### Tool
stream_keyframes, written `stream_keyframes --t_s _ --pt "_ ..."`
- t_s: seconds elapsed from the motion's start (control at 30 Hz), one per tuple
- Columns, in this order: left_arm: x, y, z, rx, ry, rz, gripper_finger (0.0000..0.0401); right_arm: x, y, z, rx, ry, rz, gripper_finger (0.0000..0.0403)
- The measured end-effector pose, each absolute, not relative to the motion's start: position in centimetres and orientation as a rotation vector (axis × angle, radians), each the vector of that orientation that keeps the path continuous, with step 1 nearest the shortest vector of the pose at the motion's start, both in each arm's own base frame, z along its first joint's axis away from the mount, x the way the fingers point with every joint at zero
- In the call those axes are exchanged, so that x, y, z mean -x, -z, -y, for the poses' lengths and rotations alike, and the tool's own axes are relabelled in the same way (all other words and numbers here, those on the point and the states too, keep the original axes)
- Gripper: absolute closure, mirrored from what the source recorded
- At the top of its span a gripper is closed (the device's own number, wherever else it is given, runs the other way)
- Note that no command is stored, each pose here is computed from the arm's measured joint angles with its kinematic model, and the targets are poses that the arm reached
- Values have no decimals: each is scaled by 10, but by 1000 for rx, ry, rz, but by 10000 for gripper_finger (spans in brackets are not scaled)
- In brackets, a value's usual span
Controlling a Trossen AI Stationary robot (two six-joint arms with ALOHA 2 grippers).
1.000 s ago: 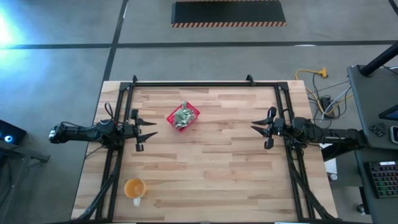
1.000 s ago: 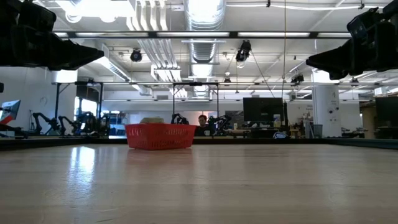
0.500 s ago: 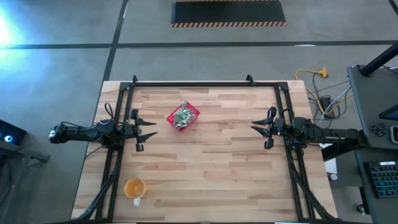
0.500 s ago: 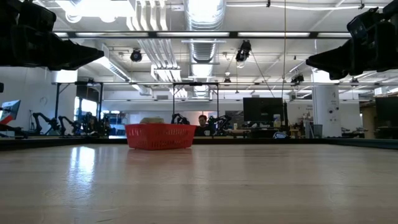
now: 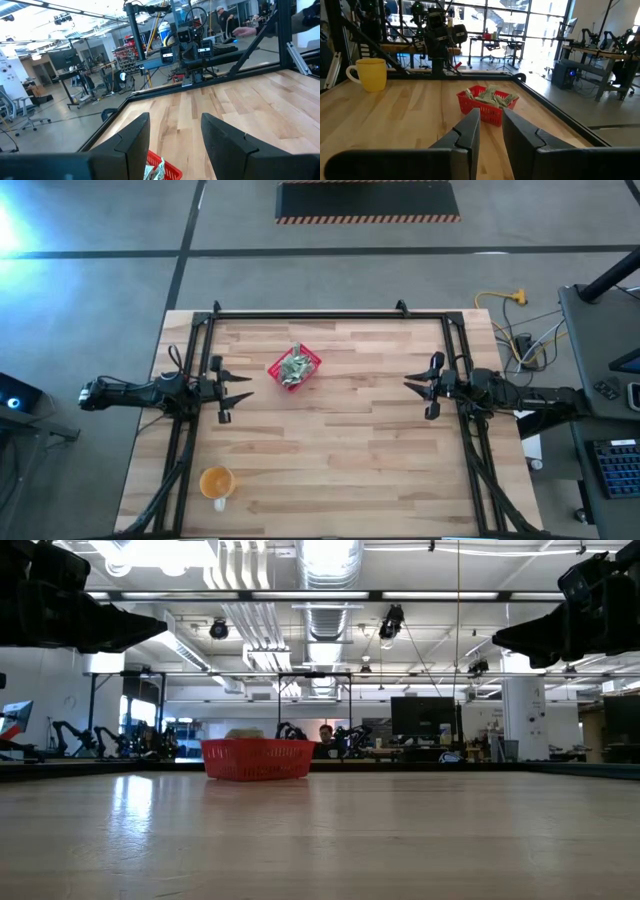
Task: Pick and place Stevia / Truvia into bins
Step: Return to Home Position
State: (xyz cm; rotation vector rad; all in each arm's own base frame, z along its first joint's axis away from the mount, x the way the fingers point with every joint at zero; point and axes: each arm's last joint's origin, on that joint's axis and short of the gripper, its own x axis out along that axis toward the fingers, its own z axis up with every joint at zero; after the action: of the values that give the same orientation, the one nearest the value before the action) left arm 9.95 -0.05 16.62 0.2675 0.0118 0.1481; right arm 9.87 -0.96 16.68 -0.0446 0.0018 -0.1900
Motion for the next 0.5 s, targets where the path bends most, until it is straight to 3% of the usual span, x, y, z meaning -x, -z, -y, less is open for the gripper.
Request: stream_keyframes --t_s 0.5 --pt "-100 -166 1 -268 -148 -12 239 -99 -167 10 45 190 -2 317"
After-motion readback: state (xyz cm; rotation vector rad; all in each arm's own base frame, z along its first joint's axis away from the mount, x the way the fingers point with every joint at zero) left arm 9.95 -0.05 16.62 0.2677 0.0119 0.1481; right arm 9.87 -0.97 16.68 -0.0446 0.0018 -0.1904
